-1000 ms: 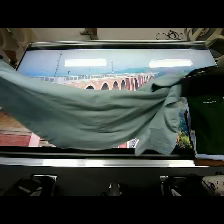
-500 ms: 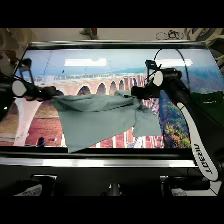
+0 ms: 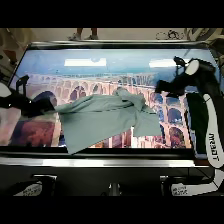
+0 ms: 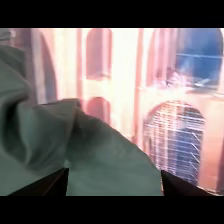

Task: Fold the shirts.

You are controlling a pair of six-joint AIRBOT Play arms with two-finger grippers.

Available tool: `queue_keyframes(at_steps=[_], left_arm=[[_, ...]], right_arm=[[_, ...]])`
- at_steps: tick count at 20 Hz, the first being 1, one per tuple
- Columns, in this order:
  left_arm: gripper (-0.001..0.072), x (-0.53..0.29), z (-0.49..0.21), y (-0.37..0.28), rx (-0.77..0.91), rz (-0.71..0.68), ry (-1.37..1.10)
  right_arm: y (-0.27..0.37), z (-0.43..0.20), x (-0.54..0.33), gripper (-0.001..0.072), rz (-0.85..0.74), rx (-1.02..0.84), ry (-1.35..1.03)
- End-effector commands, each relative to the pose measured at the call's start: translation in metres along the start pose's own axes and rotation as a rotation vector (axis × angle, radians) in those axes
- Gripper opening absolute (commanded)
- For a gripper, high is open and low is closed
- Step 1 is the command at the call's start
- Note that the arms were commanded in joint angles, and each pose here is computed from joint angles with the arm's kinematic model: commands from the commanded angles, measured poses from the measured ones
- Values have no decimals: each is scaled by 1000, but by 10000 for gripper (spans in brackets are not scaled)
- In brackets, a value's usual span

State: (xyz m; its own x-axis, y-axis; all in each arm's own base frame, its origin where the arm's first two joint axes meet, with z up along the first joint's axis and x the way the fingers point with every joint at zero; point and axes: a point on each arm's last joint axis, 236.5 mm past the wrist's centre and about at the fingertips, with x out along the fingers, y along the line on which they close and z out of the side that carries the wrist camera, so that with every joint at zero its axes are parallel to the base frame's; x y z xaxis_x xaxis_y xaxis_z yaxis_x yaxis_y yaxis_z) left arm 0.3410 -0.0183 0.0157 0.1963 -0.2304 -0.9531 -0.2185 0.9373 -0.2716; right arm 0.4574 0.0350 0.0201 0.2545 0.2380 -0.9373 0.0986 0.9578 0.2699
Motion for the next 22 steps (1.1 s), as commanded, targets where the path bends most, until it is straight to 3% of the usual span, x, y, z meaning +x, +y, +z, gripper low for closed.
queue_keyframes(at_steps=[1, 6, 10, 14, 15, 17, 18, 19, 22], left_arm=[[685, 23, -82, 24, -76, -17, 139], [683, 93, -177, -10, -197, -194, 308], [675, 112, -196, -21, -171, -189, 329], [646, 127, -179, -37, -212, -226, 265], [554, 130, -175, -42, -231, -240, 254], [156, 129, -170, -45, -229, -250, 241], [62, 127, -167, -47, -202, -258, 229], [26, 122, -163, -50, -172, -269, 213], [26, 106, -144, -60, -135, -299, 142]], right_arm=[[-54, -44, 5, 610, 65, 74, 205], [-43, -58, 37, 609, 96, 49, 286], [-31, -57, 55, 611, 90, 12, 287], [-32, -70, 68, 669, 107, -41, 350], [-27, -74, 73, 680, 118, -63, 362], [-17, -75, 86, 682, 126, -135, 347], [-13, -71, 94, 682, 124, -161, 326], [-11, -64, 101, 682, 118, -178, 295], [3, -61, 117, 682, 120, -261, 267]])
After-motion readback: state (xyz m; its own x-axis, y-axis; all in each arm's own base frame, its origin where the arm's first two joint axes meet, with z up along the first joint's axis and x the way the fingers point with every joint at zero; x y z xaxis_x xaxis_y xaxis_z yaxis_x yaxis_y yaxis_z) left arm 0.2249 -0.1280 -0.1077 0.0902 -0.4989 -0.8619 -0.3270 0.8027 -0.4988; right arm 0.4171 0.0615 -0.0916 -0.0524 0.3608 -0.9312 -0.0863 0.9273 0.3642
